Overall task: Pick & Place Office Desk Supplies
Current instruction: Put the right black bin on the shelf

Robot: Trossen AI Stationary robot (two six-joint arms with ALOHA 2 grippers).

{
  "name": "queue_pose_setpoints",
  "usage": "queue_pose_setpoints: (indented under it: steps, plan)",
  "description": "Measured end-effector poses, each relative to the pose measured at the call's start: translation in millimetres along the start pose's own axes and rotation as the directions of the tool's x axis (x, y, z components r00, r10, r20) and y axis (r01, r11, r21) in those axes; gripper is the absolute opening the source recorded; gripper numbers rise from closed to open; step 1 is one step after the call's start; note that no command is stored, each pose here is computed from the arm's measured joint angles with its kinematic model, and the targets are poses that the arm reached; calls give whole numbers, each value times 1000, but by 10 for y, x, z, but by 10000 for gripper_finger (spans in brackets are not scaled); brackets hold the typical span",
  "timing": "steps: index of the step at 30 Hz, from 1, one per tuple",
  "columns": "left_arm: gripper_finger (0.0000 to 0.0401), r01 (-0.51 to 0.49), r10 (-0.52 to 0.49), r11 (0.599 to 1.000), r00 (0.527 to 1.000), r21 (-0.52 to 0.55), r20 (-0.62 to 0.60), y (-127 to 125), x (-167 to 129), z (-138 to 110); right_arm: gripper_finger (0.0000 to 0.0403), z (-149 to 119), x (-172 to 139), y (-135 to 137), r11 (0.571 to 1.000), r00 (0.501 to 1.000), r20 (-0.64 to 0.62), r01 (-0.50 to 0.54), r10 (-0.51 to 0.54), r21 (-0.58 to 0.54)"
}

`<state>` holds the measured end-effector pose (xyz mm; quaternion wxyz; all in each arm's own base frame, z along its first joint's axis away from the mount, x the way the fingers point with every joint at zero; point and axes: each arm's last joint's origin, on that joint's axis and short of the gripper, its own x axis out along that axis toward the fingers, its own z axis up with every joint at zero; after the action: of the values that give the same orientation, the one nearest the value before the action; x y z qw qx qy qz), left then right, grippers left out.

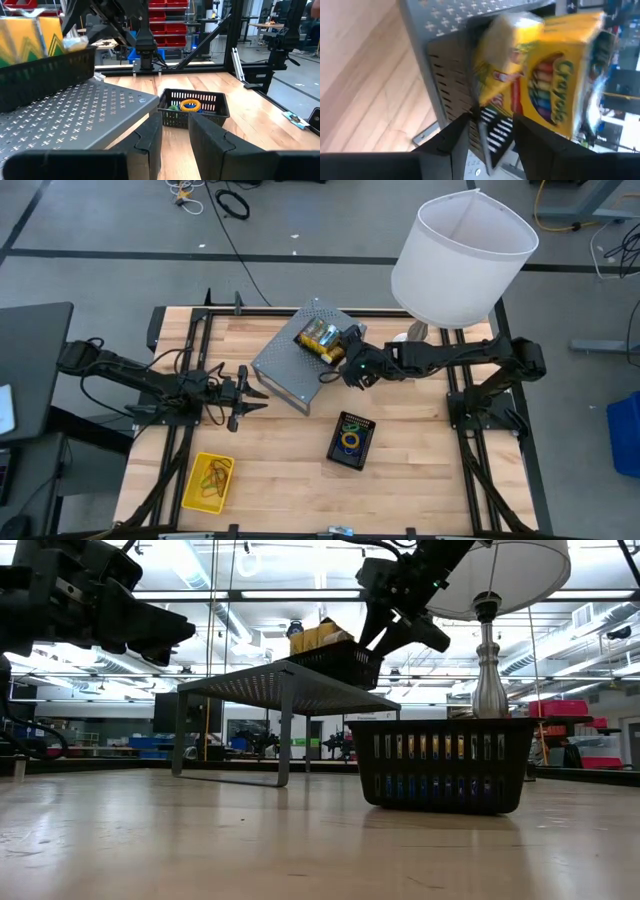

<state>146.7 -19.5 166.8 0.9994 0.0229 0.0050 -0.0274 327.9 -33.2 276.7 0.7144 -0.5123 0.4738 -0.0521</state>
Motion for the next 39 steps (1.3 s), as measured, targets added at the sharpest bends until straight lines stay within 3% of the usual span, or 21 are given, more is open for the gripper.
queue_pose_setpoints:
  steps: [9, 14, 18, 22, 27, 33, 39]
  plan:
    - [103, 2, -2, 1000, 1000, 1, -10, -1, 0, -10, 157, -5, -17, -10, 999, 1000, -8, 12, -12, 46]
    - [103, 12, -12, 1000, 1000, 0, -8, -4, 0, -8, 147, 178, -198, 19, 997, 994, 83, 63, -67, 48]
    - [103, 12, -12, 1000, 1000, 0, -6, -4, 0, -6, 103, 357, -347, 58, 993, 974, 206, 78, -94, 85]
    - [103, 12, -12, 1000, 1000, 0, -1, -3, 0, -2, 18, 447, -386, 106, 991, 941, 338, -19, -28, 135]
    - [103, 11, -11, 1000, 1000, 7, 13, -3, 1, 13, 4, 588, -100, 168, 983, 918, 396, -75, 2, 170]
    - [103, 10, -10, 1000, 1000, 6, 23, -2, 0, 23, 2, 726, 393, 283, 994, 948, 308, 52, -80, 100]
    - [103, 10, -10, 1000, 1000, 12, 21, -2, 0, 21, 1, 772, 532, 290, 994, 962, 249, 105, -112, 41]
